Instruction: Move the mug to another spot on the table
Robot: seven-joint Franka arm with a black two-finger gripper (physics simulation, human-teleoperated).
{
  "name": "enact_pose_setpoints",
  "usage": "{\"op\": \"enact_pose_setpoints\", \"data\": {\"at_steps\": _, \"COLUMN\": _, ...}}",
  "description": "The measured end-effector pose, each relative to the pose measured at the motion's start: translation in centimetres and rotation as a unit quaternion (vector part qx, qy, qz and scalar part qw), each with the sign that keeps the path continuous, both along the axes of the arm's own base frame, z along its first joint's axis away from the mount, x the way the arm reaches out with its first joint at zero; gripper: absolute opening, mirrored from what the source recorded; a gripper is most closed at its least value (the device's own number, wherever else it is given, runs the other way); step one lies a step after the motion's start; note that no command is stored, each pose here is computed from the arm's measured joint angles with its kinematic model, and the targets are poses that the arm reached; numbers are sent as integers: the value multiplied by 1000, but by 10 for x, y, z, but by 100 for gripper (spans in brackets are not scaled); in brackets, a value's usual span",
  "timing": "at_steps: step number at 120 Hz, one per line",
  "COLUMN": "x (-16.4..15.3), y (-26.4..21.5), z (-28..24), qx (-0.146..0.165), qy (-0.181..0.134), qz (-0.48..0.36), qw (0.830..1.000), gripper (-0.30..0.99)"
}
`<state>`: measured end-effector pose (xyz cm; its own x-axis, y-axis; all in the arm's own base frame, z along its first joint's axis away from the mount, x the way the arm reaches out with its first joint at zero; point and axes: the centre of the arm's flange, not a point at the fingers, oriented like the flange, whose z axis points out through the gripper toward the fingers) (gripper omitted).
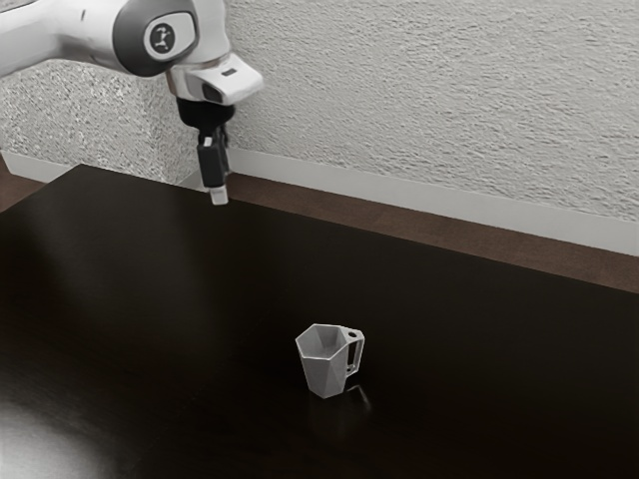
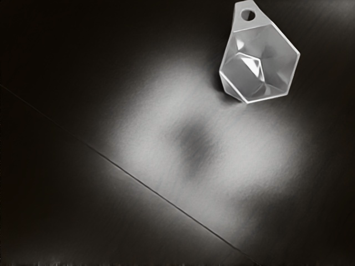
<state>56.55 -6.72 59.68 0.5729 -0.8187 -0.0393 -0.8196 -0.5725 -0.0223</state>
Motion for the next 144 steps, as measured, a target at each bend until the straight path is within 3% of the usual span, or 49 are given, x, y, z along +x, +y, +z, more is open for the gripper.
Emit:
{"op": "enact_pose_setpoints", "data": {"at_steps": 49, "x": 7, "y": 14, "z": -10, "qx": 2, "qy": 8, "qz": 8, "qw": 1000, "gripper": 69}}
{"op": "enact_pose_setpoints", "data": {"at_steps": 80, "x": 31, "y": -83, "z": -55, "qx": -9, "qy": 39, "qz": -52, "qw": 998, "gripper": 69}}
{"op": "enact_pose_setpoints", "data": {"at_steps": 101, "x": 57, "y": -109, "z": -100, "qx": -4, "qy": 49, "qz": -50, "qw": 998, "gripper": 69}}
{"op": "enact_pose_setpoints", "data": {"at_steps": 144, "x": 73, "y": -159, "z": -196, "qx": 10, "qy": 58, "qz": -33, "qw": 998, "gripper": 69}}
